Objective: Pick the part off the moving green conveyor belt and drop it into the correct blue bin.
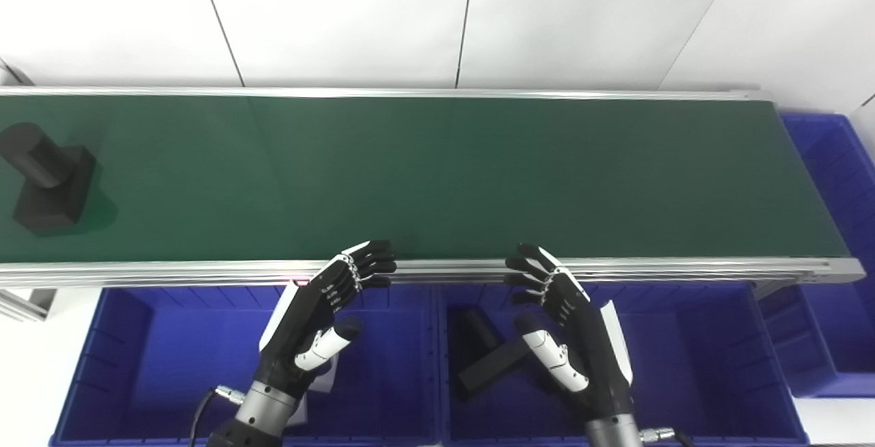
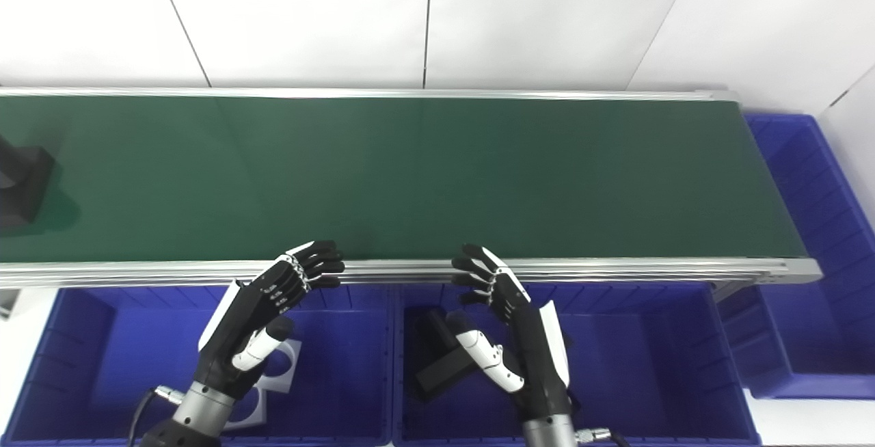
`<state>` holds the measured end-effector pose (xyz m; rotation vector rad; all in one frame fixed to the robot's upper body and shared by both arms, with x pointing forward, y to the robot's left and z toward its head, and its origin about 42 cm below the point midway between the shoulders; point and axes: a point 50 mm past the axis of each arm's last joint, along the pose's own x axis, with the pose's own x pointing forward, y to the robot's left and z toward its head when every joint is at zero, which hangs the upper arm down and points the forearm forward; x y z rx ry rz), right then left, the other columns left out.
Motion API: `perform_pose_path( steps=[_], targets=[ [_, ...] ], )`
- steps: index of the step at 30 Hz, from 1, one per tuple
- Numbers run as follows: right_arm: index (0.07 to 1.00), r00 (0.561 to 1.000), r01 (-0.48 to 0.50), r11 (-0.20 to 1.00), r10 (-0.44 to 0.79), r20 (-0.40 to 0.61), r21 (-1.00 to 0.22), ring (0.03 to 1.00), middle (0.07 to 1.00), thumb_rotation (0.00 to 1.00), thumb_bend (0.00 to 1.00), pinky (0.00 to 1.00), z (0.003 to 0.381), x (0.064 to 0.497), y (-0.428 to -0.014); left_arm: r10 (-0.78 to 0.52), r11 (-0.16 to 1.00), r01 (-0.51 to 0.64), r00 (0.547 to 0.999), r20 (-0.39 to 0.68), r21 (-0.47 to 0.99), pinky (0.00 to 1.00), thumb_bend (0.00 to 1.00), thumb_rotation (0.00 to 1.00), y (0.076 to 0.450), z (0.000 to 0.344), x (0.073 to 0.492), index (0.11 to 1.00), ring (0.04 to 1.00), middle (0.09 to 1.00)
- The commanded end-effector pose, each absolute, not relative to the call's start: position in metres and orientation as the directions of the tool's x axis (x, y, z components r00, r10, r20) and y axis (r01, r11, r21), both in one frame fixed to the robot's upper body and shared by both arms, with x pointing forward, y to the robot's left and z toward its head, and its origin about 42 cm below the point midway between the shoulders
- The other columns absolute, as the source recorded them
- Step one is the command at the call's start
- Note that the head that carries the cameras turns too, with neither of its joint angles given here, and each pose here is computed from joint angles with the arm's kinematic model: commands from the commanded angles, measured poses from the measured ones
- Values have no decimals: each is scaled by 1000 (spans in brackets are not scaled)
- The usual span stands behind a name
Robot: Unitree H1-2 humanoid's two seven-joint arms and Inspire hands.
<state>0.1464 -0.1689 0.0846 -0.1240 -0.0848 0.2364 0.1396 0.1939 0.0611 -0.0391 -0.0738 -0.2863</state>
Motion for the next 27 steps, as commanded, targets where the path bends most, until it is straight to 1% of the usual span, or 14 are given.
perform_pose_path(
  steps=[1,3,6,10,12,16,19,27],
  targets=[
    [841,962,-233,964,248,114,-128,724,783,686,584,624,90,148,-170,-275,960,280,954,118,-25,724,798,748,190,67,143,810,779,804],
    [842,962,-233,963,249,114,-133,723,784,691,579,624,90,148,-172,-279,959,283,954,114,-26,724,799,750,188,66,142,811,778,803],
    [847,962,-234,962,251,110,-144,723,786,727,581,624,88,147,-177,-285,956,290,952,110,-33,726,810,741,185,65,142,810,779,804],
    [859,960,-238,959,257,114,-156,720,790,759,541,621,85,148,-186,-287,956,291,952,105,-34,711,838,727,174,62,143,795,766,790],
    [863,959,-241,958,259,112,-154,723,793,764,534,623,84,149,-190,-291,955,296,951,105,-36,709,839,723,169,60,144,793,764,789],
    [872,958,-247,958,263,110,-147,731,800,806,545,626,81,151,-194,-295,953,300,949,110,-36,709,825,701,163,57,146,787,761,783],
    [877,958,-250,958,266,110,-140,737,805,822,536,629,78,152,-195,-296,952,302,949,110,-43,708,813,676,160,56,148,785,759,779],
    [880,960,-247,960,262,104,-134,735,804,836,529,624,72,155,-197,-295,953,299,950,99,-36,701,852,671,158,50,150,773,752,773]
  ],
)
